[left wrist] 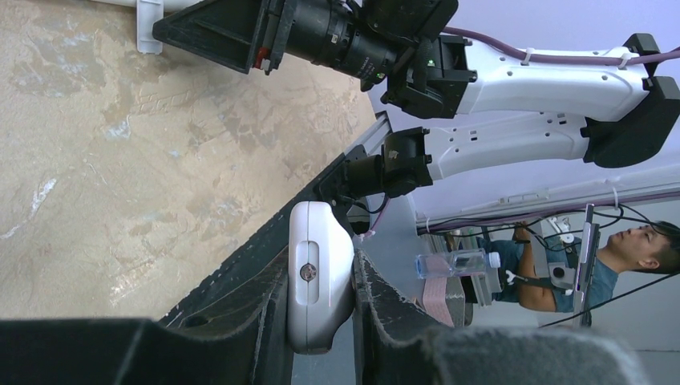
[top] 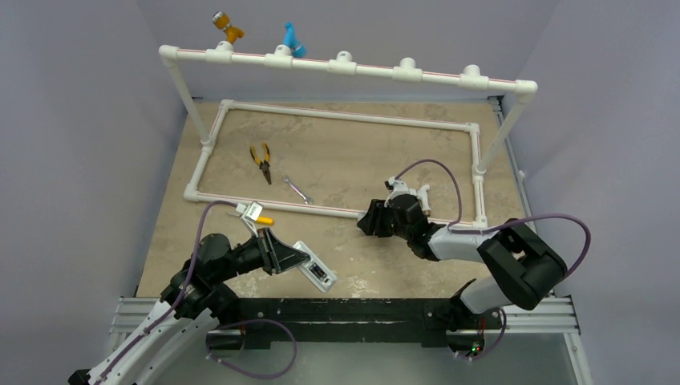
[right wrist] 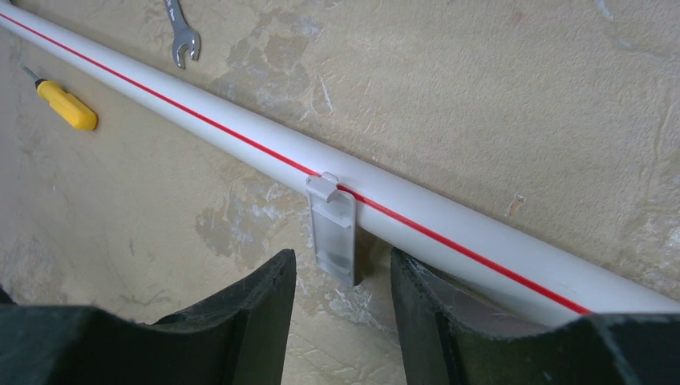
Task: Load the batteries into the remote control
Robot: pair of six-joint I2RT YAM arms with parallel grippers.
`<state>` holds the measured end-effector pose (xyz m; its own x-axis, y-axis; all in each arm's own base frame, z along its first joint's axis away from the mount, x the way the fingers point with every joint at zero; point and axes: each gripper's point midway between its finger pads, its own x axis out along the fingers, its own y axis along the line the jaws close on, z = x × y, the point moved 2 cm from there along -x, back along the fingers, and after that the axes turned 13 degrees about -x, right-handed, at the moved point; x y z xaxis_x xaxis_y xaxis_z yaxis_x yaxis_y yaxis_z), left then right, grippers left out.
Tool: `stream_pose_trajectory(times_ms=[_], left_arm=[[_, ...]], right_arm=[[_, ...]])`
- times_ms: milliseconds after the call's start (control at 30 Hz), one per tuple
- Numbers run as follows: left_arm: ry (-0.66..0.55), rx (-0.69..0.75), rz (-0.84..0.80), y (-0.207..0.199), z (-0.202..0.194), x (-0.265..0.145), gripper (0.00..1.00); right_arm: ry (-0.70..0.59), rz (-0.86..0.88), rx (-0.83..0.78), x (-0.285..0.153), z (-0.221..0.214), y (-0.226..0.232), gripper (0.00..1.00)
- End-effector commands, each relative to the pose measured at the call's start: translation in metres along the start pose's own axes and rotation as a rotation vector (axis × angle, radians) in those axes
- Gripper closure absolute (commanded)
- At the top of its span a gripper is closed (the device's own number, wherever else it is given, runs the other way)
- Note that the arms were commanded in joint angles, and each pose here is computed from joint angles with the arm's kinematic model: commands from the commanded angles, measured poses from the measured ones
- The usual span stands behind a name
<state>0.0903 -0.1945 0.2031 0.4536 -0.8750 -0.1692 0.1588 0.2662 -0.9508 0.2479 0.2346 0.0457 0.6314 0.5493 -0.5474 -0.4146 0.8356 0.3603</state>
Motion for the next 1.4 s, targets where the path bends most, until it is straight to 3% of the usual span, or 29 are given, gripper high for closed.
stream_pose_trajectory(times_ms=[0, 400, 1367], left_arm=[[-0.017, 0.049, -0.061, -0.02, 0.005, -0.004, 1.0], [-0.018, 0.052, -0.06, -0.02, 0.005, -0.005, 1.0], [-0.031, 0.061, -0.048, -0.018, 0.005, -0.008, 1.0]], right_arm=[[0.018, -0.049, -0.006, 0.004, -0.009, -0.012, 0.54], [0.026, -0.047, -0.006, 0.009, -0.012, -0.013, 0.57], [0.045, -0.029, -0.008, 0.017, -0.015, -0.011, 0.78]])
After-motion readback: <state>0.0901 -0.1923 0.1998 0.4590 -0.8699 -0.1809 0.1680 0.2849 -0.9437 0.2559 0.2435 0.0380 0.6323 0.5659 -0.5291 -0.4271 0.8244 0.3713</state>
